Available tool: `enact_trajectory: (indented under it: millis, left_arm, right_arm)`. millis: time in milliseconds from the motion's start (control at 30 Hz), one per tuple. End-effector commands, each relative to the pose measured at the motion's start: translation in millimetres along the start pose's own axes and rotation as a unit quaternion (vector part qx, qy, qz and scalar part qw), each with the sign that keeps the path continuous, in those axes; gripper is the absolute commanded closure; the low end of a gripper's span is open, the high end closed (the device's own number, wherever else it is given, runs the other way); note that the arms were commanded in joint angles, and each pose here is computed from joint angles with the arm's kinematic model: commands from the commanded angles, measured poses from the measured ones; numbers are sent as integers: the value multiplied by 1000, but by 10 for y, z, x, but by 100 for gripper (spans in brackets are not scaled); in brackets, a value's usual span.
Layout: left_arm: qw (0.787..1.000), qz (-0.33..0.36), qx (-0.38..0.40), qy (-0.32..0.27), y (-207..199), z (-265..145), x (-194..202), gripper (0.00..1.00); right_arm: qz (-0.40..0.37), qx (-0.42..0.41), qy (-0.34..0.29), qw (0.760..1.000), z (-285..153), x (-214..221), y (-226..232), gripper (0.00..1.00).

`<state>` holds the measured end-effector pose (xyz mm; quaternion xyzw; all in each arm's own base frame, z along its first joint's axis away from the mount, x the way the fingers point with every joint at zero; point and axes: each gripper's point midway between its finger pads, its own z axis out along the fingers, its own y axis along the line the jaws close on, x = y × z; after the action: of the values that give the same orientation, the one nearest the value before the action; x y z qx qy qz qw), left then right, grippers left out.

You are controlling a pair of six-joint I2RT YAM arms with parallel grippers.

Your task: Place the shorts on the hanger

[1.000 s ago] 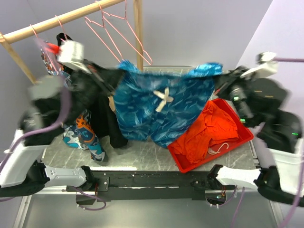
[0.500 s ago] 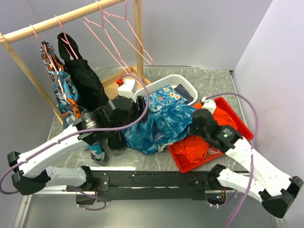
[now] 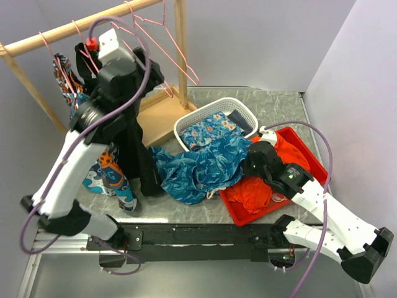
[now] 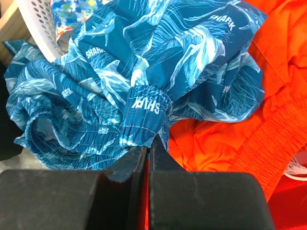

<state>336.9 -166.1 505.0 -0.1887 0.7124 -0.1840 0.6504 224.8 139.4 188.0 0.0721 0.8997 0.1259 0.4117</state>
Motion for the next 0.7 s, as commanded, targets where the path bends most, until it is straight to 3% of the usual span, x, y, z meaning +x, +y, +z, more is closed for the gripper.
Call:
enact_trajectory:
  millis: [0,467,667]
  left_arm:
    - [997,39,-61,-30,116,415,-29,33]
    - [993,47,-105,-41,330,1279,106,44]
    - [994,52,-90,-45,293,1409,167,58]
  right_arm:
    - [15,-29,-25,999,-56,-196,152,100]
    - [15,-37,-22,999,-57,-152,157,100]
    - [16,-46,-20,999,-48,-150,197,100]
